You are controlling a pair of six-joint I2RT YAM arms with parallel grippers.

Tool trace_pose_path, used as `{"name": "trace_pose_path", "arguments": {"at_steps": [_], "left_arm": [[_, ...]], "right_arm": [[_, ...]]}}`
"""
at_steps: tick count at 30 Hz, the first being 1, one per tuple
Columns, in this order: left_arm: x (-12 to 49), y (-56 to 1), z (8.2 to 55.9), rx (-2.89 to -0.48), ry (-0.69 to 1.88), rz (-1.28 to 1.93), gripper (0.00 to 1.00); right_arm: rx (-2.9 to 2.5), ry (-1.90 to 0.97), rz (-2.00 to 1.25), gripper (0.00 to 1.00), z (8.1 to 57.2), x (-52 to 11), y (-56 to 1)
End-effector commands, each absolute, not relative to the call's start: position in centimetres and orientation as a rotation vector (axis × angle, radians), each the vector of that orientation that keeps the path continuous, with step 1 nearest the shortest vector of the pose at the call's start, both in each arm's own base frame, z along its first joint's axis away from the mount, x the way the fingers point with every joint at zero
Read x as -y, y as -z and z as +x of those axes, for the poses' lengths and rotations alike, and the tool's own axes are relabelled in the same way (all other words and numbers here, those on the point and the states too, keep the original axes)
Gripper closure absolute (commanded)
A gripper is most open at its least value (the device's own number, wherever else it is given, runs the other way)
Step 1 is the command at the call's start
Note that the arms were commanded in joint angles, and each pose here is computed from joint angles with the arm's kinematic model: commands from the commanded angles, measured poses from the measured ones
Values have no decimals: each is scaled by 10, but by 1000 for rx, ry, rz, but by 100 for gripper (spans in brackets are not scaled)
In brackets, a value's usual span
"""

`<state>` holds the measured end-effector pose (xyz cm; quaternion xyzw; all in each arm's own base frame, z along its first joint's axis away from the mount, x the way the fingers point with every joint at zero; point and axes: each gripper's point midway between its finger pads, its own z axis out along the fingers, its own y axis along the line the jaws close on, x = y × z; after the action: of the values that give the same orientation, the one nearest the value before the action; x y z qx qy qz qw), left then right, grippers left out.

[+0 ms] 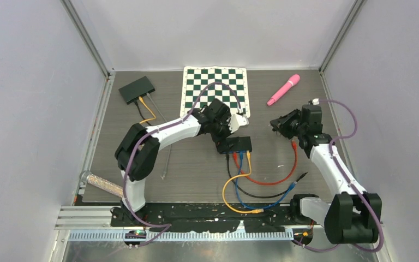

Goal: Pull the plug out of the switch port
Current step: Pull the power from the switch port.

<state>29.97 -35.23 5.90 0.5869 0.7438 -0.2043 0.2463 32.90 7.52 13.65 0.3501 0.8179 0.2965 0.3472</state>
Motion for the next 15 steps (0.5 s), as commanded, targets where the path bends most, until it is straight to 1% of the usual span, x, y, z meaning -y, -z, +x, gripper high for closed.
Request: {"name": "trace_pose_path", "arguments": {"at_steps": [1,4,5,7,9,15], "left_arm": [[364,-130,328,-1870,512,1376,0],[360,-156,338,-1815,489,1200,0],[360,-176,343,-1760,490,1124,1],[354,-195,347,-1717,483,1020,0],[345,-211,349,-1704,466,927,0],[318,-227,350,-1732,410,750,0]], "right_arm": [[-2023,-632,754,95,337,-52,-194],[-1993,-579,658,94,340,-41,-233],[-1979,-564,643,94,341,-38,-243],[-1928,-533,591,95,344,-31,-277],[-1899,-496,561,95,345,-24,-297],[-1848,-419,576,95,356,-5,-326]]}}
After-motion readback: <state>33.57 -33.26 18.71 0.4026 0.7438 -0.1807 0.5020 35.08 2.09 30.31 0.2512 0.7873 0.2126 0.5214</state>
